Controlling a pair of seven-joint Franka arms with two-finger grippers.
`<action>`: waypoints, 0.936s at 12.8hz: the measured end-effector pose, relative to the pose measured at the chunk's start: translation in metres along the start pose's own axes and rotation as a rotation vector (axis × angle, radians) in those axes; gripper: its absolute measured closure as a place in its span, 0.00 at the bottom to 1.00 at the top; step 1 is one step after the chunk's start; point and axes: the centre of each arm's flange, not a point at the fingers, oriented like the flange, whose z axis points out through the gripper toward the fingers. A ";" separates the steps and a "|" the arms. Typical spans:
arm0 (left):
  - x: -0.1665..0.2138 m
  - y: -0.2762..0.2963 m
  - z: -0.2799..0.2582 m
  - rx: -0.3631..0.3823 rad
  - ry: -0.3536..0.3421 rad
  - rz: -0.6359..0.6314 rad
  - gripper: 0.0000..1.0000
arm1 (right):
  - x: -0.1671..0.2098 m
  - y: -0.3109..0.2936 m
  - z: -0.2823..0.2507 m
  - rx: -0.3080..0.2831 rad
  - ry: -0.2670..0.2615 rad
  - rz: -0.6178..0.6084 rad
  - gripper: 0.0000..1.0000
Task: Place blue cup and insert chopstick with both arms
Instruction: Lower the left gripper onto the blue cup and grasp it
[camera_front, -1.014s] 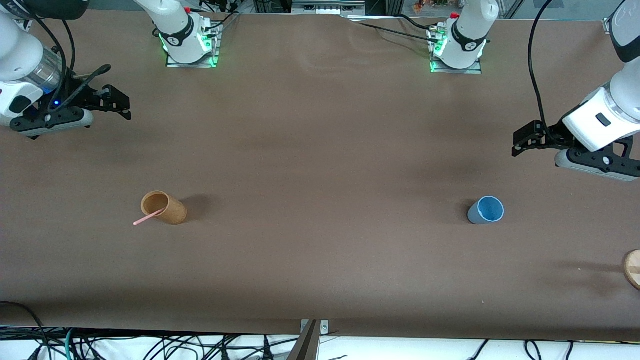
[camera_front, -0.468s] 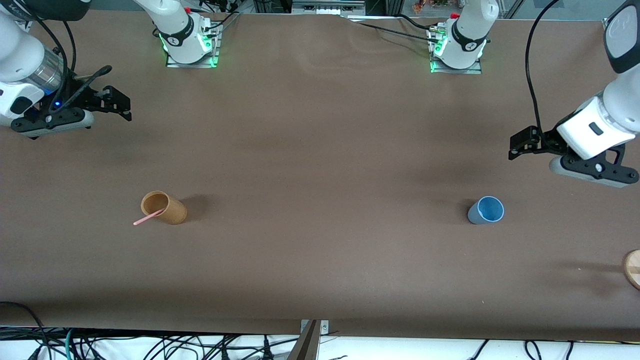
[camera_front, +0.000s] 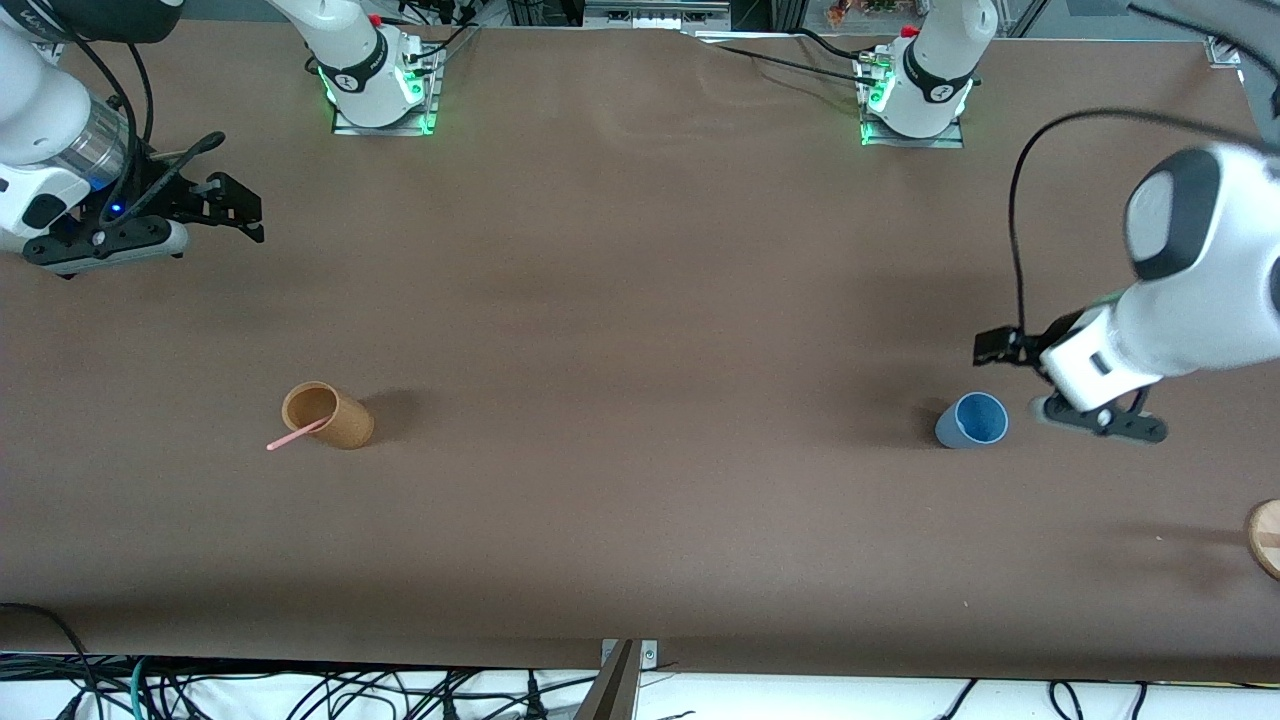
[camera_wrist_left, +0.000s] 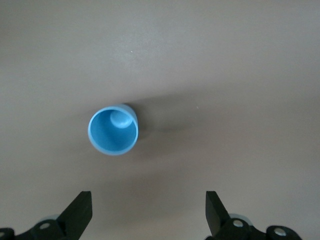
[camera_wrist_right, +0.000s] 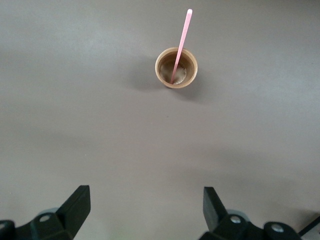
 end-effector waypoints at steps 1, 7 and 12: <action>0.008 -0.003 0.025 -0.002 0.002 -0.002 0.00 | 0.000 0.000 0.000 0.000 0.002 0.000 0.00; 0.011 -0.012 0.111 0.049 0.084 0.008 0.00 | 0.001 0.000 0.002 -0.002 0.009 0.000 0.00; 0.009 -0.018 0.151 0.060 0.140 0.000 0.04 | 0.039 0.008 0.051 -0.027 0.125 -0.003 0.00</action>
